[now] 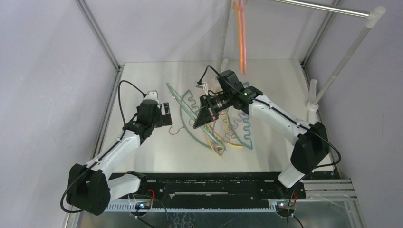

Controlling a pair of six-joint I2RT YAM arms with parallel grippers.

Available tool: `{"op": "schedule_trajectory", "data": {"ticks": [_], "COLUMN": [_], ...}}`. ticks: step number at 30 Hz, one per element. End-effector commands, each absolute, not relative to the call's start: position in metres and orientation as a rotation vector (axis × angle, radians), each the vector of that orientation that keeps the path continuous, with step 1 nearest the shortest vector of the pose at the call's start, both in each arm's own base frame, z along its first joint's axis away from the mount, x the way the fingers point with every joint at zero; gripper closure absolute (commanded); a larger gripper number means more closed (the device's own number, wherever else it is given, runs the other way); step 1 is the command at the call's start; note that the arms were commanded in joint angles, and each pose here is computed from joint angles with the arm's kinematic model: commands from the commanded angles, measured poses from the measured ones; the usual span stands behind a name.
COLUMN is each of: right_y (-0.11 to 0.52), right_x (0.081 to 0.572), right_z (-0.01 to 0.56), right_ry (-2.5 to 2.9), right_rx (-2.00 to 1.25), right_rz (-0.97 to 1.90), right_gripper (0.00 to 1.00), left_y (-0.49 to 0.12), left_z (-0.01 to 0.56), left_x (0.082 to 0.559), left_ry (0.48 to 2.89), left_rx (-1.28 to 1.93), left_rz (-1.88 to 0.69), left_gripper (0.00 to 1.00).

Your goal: Organize the hangers

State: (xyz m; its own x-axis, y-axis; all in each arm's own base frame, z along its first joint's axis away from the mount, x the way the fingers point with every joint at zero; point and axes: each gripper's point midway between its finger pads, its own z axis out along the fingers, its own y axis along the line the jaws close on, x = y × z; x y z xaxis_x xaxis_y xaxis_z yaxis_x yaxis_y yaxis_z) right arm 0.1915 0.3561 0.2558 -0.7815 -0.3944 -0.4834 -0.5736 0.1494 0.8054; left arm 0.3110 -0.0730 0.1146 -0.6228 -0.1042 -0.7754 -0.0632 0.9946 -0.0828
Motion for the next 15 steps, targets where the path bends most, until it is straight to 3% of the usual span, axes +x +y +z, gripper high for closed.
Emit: {"op": "schedule_trajectory", "data": {"ticks": [1, 8, 15], "right_y": [0.341, 0.294, 0.218], "right_x": [0.178, 0.171, 0.209], "right_z": [0.352, 0.426, 0.471], "right_ry": [1.922, 1.746, 1.634], "right_rx": [-1.030, -0.952, -0.564], "right_rz": [1.692, 1.458, 1.121], "right_gripper": [1.00, 1.00, 1.00], "left_y": [-0.069, -0.076, -0.085], "left_z": [0.124, 0.125, 0.131], "left_x": [0.316, 0.325, 0.335], "left_ry": [2.200, 2.210, 2.210], "left_rx": [-0.152, -0.145, -0.136], "left_rz": [-0.050, -0.078, -0.114], "left_gripper": [0.00, 0.00, 0.01]}}
